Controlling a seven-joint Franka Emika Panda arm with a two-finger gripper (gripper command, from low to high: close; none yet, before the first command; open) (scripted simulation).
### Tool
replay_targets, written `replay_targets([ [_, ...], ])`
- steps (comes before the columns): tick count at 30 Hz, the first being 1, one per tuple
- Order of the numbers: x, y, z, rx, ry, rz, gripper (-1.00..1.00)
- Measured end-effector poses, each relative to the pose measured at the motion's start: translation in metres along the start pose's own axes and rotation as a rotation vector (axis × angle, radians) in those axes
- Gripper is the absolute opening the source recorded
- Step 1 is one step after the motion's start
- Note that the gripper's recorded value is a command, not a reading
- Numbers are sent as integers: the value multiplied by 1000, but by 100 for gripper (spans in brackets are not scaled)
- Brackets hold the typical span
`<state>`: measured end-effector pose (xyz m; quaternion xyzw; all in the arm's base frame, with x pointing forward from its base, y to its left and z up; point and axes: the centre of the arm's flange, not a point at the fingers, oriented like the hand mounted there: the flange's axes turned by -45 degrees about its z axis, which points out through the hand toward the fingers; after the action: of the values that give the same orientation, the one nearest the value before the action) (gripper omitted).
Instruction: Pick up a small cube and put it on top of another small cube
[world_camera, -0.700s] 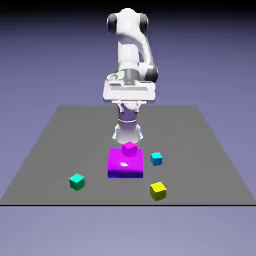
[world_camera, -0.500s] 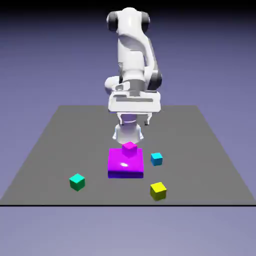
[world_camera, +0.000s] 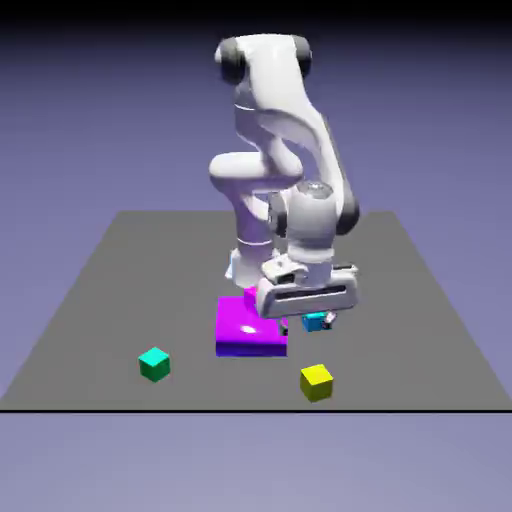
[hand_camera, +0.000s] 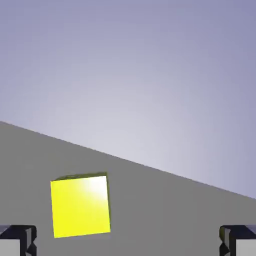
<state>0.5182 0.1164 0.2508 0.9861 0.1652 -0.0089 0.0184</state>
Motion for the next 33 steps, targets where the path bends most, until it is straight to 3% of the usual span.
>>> replay_targets([
  [5, 15, -24, 56, 28, -165, -56, 0],
  [9, 10, -25, 109, 27, -165, -55, 0],
  [10, 7, -25, 126, 28, -165, -56, -100],
  [12, 7, -25, 126, 28, -165, -56, -100],
  [16, 14, -23, 56, 29, -165, -55, -100],
  [33, -141, 33, -53, 4, -179, 147, -100],
])
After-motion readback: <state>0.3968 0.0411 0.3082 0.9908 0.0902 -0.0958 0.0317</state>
